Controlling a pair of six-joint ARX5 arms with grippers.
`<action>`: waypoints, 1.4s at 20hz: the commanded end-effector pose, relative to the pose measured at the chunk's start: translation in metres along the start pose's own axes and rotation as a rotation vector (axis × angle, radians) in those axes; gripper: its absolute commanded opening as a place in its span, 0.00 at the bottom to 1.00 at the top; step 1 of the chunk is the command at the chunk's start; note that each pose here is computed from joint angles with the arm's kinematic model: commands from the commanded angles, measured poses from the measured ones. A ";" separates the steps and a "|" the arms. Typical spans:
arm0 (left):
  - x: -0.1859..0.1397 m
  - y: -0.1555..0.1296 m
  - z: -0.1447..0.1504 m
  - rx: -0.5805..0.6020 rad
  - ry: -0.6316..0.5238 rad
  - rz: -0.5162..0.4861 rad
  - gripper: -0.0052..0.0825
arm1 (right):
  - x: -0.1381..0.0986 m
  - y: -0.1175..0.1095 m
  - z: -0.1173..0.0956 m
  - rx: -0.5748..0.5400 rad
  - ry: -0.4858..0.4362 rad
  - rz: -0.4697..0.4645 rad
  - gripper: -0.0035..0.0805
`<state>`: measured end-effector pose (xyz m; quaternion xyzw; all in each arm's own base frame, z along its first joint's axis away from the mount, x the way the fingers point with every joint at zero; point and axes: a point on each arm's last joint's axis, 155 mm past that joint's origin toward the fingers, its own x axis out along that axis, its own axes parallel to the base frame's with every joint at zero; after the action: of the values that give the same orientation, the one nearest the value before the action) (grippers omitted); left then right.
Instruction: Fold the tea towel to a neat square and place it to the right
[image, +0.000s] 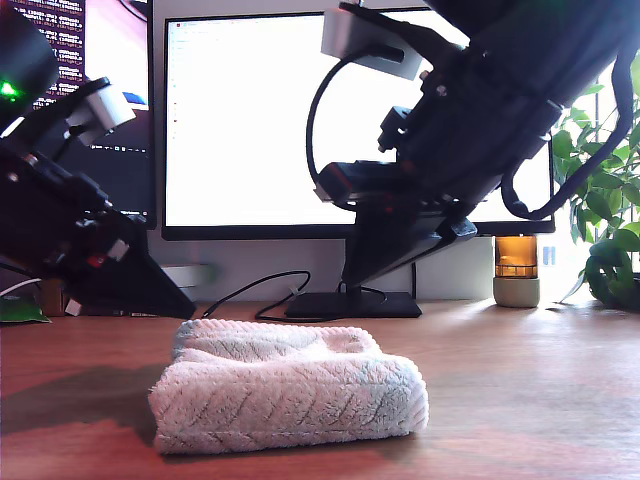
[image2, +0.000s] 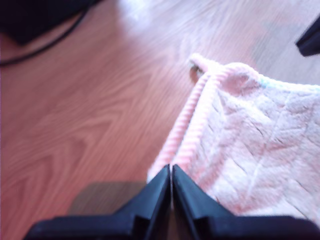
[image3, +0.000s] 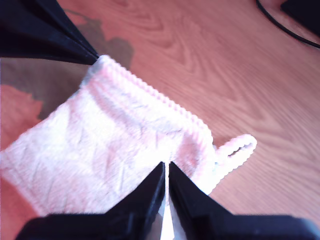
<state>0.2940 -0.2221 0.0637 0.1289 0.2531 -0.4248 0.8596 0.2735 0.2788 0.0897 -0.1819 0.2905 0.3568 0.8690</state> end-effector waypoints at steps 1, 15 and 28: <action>0.008 -0.005 -0.016 -0.002 0.026 -0.037 0.04 | 0.002 0.003 0.006 0.009 -0.029 0.013 0.03; 0.030 -0.003 -0.012 0.028 -0.046 -0.053 0.04 | 0.048 0.041 -0.029 0.024 0.039 0.238 0.03; -0.034 -0.011 0.051 0.025 -0.171 -0.017 0.04 | 0.036 0.067 -0.012 0.011 0.015 0.389 0.03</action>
<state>0.2896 -0.2299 0.1279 0.1049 0.1672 -0.4449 0.8735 0.2417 0.3282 0.0367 -0.1242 0.3465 0.5001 0.7838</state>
